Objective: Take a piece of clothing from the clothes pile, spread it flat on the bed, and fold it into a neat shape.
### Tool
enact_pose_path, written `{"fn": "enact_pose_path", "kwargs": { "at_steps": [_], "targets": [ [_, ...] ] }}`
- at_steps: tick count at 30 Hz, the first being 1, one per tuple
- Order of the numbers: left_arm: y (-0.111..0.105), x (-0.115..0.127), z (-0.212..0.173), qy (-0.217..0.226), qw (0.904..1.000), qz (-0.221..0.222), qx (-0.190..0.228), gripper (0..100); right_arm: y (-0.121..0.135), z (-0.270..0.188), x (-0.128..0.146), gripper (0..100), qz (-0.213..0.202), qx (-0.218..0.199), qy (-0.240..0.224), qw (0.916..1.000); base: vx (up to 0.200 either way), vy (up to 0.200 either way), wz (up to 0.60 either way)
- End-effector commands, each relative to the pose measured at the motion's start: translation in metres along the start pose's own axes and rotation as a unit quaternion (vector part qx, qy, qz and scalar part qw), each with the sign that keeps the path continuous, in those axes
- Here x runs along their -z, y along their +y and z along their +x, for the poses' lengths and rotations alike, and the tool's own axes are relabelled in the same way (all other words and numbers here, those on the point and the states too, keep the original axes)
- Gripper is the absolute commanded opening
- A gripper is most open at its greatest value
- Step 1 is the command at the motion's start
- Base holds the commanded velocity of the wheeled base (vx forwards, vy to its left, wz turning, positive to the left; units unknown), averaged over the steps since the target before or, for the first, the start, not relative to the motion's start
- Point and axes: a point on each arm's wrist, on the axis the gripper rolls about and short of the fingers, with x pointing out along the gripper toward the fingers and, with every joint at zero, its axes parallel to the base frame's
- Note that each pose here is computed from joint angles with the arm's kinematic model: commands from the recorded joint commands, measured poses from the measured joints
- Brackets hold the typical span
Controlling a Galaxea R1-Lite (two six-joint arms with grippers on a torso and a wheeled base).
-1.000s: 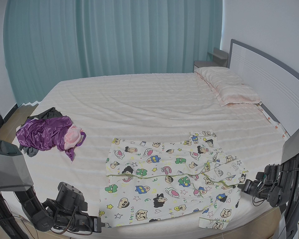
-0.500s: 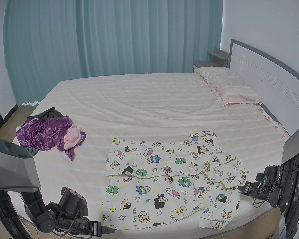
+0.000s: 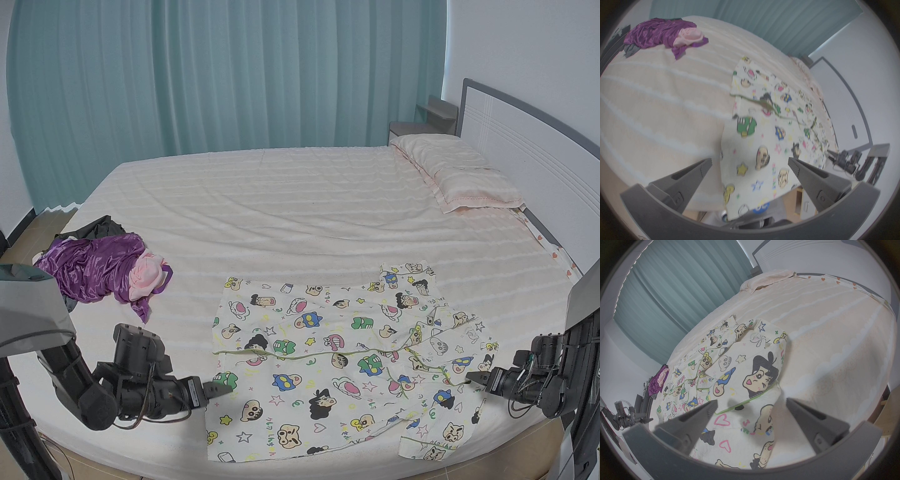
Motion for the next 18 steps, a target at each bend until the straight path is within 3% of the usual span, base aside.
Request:
{"fn": "enact_pose_path", "kwargs": {
  "at_steps": [1, 6, 13, 18],
  "targets": [
    [0.013, -0.022, 0.044, -0.009, 0.9995, -0.022, -0.018, 100, -0.001, -0.009, -0.004, 100, 0.004, 0.004, -0.015, 0.9999, 0.0, 0.0, 0.0],
    [0.018, -0.029, 0.075, -0.022, 0.9986, -0.006, -0.047, 100, -0.002, -0.011, -0.005, 100, 0.006, 0.005, -0.021, 0.9997, 0.0, 0.0, 0.0],
    [0.012, -0.038, 0.085, -0.033, 0.9987, 0.001, -0.039, 100, -0.001, -0.014, -0.003, 100, 0.004, 0.002, -0.023, 0.9997, 0.0, 0.0, 0.0],
    [0.003, -0.02, 0.08, 0.004, 0.9989, 0.01, -0.046, 100, -0.001, -0.013, -0.001, 100, 0.007, 0.002, -0.017, 0.9998, 0.0, 0.0, 0.0]
  ]
}}
